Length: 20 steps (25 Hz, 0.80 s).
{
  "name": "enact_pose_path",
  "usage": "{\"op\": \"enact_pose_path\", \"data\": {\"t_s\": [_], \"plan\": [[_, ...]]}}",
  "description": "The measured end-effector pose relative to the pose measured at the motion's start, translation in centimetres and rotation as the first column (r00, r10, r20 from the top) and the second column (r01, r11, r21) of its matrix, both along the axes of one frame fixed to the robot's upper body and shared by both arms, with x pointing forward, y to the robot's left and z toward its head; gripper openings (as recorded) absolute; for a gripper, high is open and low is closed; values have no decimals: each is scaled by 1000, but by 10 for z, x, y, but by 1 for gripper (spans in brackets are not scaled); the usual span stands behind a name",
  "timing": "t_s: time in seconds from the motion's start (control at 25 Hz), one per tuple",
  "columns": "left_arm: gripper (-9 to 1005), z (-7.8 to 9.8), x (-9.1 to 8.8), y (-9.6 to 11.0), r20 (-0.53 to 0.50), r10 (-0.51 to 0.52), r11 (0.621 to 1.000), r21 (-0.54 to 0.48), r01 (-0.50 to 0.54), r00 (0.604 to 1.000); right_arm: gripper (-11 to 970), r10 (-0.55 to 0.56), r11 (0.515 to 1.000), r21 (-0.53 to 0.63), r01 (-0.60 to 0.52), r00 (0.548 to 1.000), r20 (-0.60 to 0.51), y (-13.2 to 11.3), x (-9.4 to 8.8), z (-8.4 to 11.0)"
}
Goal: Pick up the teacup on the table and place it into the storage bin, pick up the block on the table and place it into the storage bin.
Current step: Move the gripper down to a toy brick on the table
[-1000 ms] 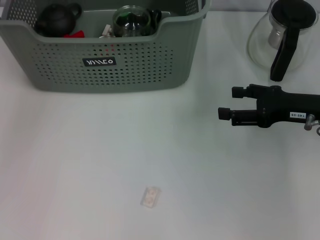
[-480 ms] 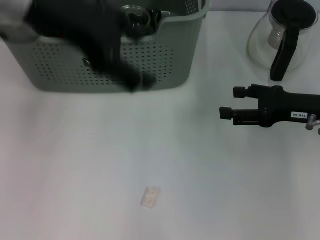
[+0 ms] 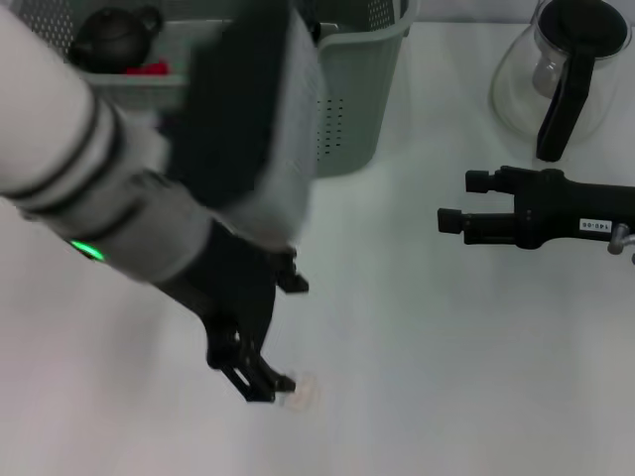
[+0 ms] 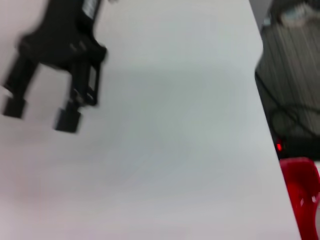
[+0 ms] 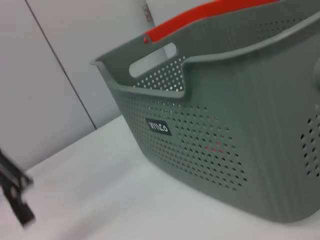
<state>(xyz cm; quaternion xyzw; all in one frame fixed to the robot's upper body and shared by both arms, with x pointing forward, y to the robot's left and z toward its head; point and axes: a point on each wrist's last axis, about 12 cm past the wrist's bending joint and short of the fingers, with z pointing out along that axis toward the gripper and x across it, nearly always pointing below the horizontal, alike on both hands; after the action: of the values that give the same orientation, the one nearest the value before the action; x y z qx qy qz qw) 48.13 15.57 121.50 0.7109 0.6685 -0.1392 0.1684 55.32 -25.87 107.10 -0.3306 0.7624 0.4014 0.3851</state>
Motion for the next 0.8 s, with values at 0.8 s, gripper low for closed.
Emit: {"op": "enact_pose_path", "data": {"t_s": [0.8], "plan": [[839, -79, -1, -60, -23, -114, 961, 253, 116, 993, 904, -8, 1000, 2, 8, 1000, -7, -1, 0, -1]]}}
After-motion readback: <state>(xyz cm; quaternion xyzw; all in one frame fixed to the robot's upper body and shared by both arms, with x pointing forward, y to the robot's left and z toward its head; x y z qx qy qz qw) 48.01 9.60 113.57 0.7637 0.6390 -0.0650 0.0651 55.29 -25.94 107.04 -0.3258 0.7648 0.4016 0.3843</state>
